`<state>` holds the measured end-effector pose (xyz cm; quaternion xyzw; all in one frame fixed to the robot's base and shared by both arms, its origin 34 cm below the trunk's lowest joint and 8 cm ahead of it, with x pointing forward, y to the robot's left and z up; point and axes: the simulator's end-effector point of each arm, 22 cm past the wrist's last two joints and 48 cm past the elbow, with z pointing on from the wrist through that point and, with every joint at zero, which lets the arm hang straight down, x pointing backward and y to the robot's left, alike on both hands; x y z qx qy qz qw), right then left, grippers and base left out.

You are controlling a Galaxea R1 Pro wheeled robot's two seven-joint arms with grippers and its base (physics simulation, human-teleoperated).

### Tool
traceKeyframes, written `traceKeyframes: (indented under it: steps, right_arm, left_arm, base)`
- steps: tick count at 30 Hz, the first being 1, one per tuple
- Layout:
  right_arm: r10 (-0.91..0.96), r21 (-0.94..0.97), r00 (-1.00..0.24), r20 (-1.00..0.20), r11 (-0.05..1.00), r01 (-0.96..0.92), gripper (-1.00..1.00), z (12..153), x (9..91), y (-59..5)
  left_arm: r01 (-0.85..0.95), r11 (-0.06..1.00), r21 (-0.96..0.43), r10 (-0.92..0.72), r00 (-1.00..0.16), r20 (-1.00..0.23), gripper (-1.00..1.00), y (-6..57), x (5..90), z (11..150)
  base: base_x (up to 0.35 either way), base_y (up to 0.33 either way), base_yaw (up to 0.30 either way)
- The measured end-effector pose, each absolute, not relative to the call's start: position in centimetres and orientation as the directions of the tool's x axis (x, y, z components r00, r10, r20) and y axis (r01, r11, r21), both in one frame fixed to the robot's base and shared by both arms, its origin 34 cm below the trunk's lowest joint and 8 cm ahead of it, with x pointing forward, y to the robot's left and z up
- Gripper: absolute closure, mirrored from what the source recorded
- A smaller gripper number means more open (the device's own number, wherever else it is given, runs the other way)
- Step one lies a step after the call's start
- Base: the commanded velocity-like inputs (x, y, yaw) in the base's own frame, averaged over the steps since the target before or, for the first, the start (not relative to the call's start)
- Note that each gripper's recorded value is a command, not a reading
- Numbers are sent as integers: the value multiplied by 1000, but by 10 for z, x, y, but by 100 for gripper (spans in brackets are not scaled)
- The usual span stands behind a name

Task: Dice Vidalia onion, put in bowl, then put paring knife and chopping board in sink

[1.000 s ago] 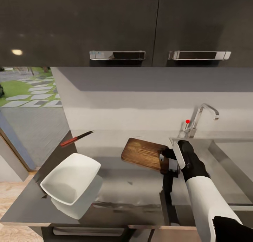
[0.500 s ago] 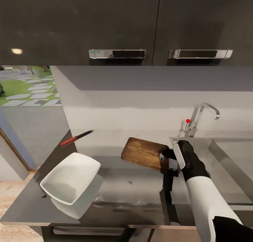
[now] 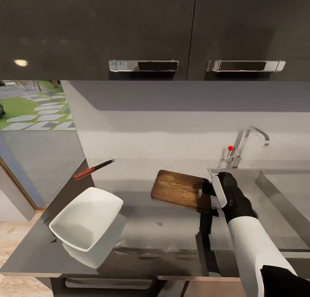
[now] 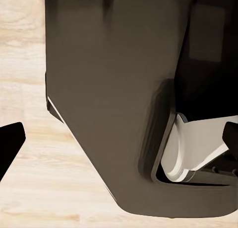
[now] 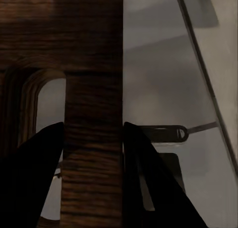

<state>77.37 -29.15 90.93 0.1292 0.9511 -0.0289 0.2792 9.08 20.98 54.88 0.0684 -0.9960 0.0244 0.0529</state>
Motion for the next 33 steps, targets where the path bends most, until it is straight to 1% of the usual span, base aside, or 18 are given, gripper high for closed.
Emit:
traceKeyframes:
  steps: [13,17,33]
  right_arm:
    - [231,22,-804,-549,965,262,100,917,774,-291]
    - [232,24,-799,-554,964,264,100,922,774,-292]
    - [234,31,-790,-567,964,264,100,934,773,-292]
  left_arm:
    - [-138,989,-43,-134,-987,93,-100,211,96,548]
    - [-138,990,-43,-136,-990,47,-100,212,107,547]
    - [-136,990,-46,-135,-990,27,-100,212,115,547]
  base:
    - [0,0,0]
    - [-15,-7,0]
    - [-17,-12,0]
